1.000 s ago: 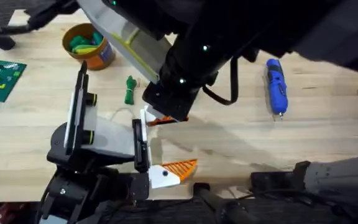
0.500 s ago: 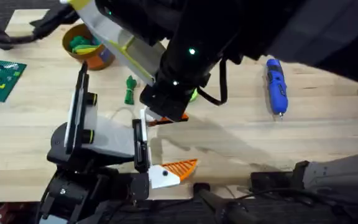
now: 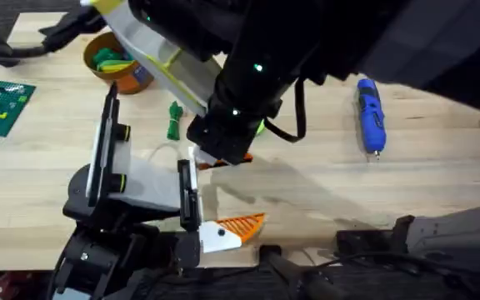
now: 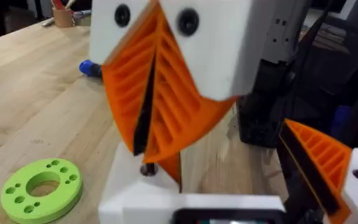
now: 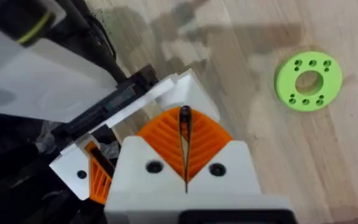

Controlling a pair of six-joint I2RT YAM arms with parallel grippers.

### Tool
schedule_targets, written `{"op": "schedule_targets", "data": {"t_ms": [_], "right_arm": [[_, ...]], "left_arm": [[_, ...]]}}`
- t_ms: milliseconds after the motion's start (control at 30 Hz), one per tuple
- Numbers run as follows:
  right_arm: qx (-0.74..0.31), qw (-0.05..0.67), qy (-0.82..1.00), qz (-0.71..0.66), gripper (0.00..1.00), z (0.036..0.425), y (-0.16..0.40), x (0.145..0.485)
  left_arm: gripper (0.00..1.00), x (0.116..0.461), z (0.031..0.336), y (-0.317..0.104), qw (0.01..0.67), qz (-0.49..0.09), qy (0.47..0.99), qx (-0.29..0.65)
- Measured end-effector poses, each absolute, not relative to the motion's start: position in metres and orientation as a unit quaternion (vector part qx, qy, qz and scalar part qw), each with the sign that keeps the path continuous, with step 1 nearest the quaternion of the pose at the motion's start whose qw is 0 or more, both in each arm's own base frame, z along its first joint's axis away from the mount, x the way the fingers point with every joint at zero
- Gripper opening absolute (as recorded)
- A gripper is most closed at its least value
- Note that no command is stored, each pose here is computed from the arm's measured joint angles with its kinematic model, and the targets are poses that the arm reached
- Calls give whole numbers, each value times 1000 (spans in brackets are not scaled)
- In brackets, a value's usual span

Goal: Pick up the gripper from the table and insert it into the empty holder that is missing its gripper. Then pick up a screw, insert it into the mounting hole, and use the screwdriver to tighten it. Finally, clean up the table by picking up the vegetable and placing it into the bucket.

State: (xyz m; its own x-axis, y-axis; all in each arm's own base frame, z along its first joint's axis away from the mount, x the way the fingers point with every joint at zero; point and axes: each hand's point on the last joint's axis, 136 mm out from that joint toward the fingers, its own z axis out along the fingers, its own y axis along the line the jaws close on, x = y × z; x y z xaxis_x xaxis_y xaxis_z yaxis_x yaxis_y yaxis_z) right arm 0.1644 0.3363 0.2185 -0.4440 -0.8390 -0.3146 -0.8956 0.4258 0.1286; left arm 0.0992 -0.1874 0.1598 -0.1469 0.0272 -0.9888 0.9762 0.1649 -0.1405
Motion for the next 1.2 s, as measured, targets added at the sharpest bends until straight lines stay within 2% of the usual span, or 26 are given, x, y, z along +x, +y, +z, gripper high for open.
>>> {"op": "schedule_targets", "data": {"t_ms": [733,767,867,967,1033,1200], "right_arm": [[-517,86,842,130,13,206,338,166],[-518,86,841,130,48,206,338,166],[-517,83,842,133,311,206,338,164],[-519,83,841,132,736,206,338,164],[-516,84,844,125,965,205,334,168],[-513,85,845,124,993,205,333,170]], "left_arm": [[986,99,159,-187,486,-488,589,424],[986,99,159,-187,486,-488,589,423],[986,100,159,-187,486,-487,590,422],[986,100,159,-187,485,-488,591,420],[986,100,159,-187,485,-488,590,422],[986,100,159,-187,485,-488,590,422]]}}
